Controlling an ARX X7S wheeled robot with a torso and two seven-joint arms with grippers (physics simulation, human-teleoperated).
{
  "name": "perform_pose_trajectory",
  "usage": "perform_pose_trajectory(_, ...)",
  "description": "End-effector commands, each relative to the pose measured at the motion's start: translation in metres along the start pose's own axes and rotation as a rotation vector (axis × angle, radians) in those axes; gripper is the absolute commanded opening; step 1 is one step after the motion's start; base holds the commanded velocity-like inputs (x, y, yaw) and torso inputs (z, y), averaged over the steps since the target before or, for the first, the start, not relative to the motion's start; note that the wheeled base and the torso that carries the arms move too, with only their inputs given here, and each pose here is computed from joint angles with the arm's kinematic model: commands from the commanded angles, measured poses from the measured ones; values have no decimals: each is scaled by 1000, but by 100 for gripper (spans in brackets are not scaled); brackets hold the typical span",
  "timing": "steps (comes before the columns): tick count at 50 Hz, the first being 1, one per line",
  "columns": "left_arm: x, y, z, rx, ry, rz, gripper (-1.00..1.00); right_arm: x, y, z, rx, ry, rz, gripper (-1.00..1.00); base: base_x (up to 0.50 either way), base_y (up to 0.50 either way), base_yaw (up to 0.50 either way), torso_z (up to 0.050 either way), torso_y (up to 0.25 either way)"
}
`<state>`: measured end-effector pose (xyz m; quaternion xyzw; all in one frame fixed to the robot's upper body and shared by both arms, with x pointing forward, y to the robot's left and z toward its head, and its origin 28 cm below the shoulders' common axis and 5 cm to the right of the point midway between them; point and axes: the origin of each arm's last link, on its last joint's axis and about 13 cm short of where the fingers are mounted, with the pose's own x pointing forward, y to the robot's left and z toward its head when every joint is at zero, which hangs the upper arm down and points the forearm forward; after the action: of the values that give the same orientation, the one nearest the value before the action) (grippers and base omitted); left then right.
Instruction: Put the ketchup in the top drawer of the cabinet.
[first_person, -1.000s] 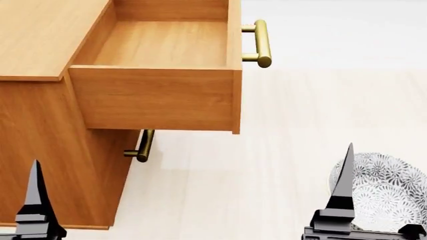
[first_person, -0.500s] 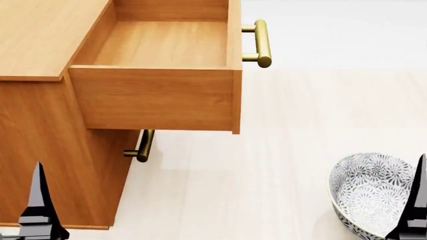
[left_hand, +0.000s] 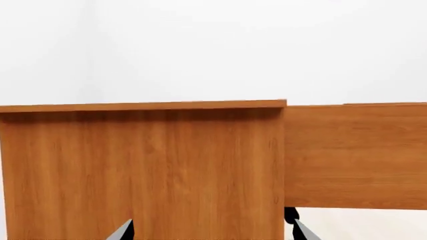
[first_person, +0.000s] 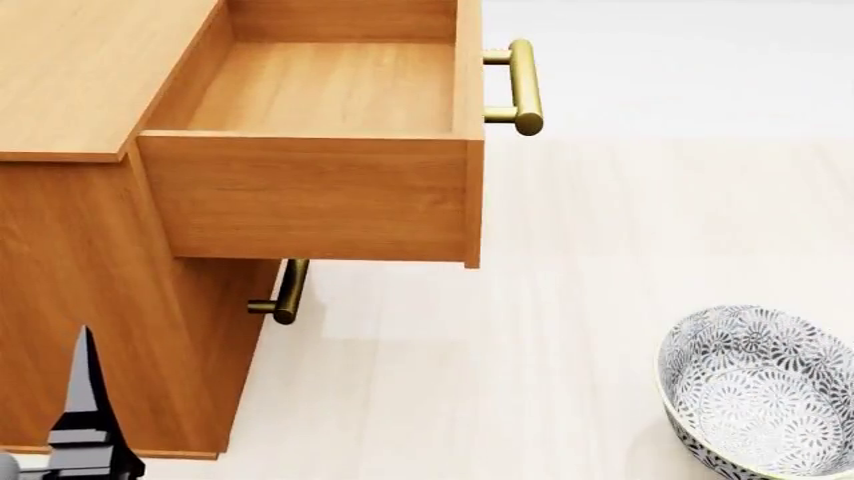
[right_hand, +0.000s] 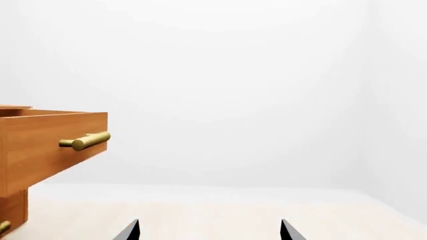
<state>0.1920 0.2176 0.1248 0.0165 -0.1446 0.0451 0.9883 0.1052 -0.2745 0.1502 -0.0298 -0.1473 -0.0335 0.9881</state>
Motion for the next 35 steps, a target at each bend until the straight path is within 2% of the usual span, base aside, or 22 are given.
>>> perform_pose_trajectory(1, 2, -1, -4, 3, 8, 2, 100, -38, -8, -2, -12, 7, -54, 100, 0, 0, 0, 0, 0)
perform_pose_trajectory(15, 3, -1, -6, 1, 16, 2, 100, -56, -10, -22, 14, 36, -132, 100, 0, 0, 0, 0, 0)
perform_pose_trajectory(22, 3, 0, -5, 4, 16, 5, 100, -57, -5, -37, 22, 76, -113, 100, 0, 0, 0, 0, 0)
perform_pose_trajectory(35, 3, -1, -6, 4, 18, 4, 100, -85, -1, -64, 71, 115, -121, 100, 0, 0, 0, 0, 0)
